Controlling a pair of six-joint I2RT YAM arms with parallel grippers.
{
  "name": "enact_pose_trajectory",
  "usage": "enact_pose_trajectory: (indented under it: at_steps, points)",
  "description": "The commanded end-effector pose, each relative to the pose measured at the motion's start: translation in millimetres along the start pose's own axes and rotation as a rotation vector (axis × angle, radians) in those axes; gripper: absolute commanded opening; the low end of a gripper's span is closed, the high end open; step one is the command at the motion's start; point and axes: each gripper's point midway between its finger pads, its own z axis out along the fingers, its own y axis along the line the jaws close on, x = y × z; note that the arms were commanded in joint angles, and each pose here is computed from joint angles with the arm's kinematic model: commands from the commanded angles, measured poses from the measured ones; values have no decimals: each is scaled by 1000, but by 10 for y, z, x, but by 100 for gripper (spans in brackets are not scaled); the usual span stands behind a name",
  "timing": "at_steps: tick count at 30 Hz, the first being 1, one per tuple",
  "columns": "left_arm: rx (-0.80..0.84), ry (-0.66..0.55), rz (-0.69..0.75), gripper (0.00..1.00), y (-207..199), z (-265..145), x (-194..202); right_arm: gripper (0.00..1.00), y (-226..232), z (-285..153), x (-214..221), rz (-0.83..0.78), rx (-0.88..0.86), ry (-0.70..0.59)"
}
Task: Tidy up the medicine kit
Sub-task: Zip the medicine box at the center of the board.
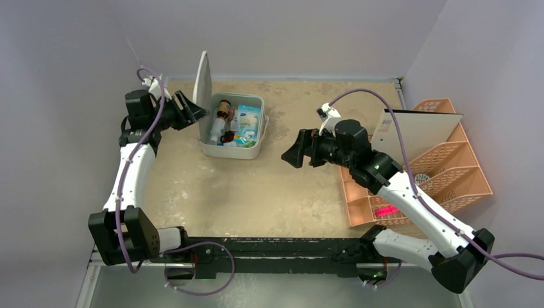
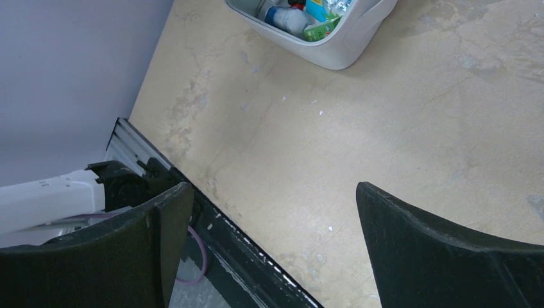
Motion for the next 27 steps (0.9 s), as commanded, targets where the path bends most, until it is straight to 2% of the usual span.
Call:
enact_pose_trajectory:
  at_steps: [1, 9, 14, 15, 16, 19, 24, 27]
  points:
    - [166, 23, 33, 56, -494, -30, -80, 99, 64, -43, -98, -7, -19, -27]
    - [243, 48, 55, 57, -702, -62, -43, 99, 72, -9, -89, -4, -27, -20]
    - [235, 50, 54, 57, -674, -26, -61, 99, 68, 24, -117, -1, -19, -22]
    - [212, 54, 49, 57, -630, -9, -62, 99, 53, 30, -136, 3, -7, -26]
    - [92, 58, 42, 57, -392, 52, -77, 99, -29, 79, -234, 29, 56, -56]
    - [-26, 43, -5, 54, -83, 73, -96, 99, -61, 241, -319, 32, 80, -58]
    - [-162, 1, -89, 49, 404, 103, -102, 99, 69, 608, -507, 33, 40, -28]
    - [-183, -4, -145, 47, 581, 154, -39, 97, 86, 877, -619, 35, 28, -34]
